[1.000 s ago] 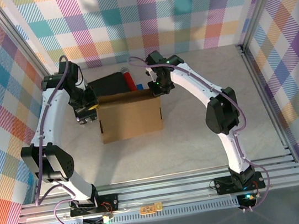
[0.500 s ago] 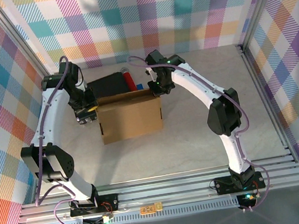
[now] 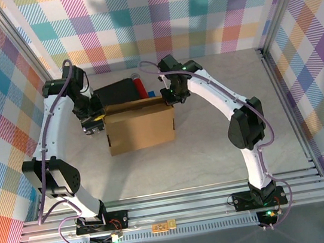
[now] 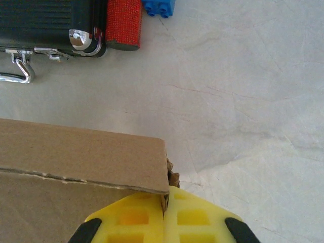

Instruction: Fold the paper box

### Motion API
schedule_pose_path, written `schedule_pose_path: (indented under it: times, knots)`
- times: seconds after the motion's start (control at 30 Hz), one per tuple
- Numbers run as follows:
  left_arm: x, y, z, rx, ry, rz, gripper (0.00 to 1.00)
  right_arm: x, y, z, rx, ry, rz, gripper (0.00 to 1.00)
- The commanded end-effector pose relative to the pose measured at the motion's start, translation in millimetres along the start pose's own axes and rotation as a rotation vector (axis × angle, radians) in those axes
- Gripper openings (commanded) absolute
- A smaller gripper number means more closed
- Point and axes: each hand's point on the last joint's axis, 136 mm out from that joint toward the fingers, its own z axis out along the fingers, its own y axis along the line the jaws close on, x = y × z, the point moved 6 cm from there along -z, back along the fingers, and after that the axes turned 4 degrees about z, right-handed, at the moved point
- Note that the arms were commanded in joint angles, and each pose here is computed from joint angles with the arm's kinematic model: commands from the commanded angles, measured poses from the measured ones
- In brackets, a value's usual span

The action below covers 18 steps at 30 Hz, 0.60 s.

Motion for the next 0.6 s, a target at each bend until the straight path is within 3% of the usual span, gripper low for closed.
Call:
schedule_pose_path:
  times: [0.0,0.57]
  knots:
    - [7.5,-3.6,-10.7,0.015,0.016,-0.022,0.00,4.6,1.7,-15.2,0.023,-0.019,0.005,0.00]
    - [0.3,-1.1,-11.6,-0.024,0.048,-0.090,0.00,10.1,0.4,-27.3,0.039,-0.054,0.020,0.00]
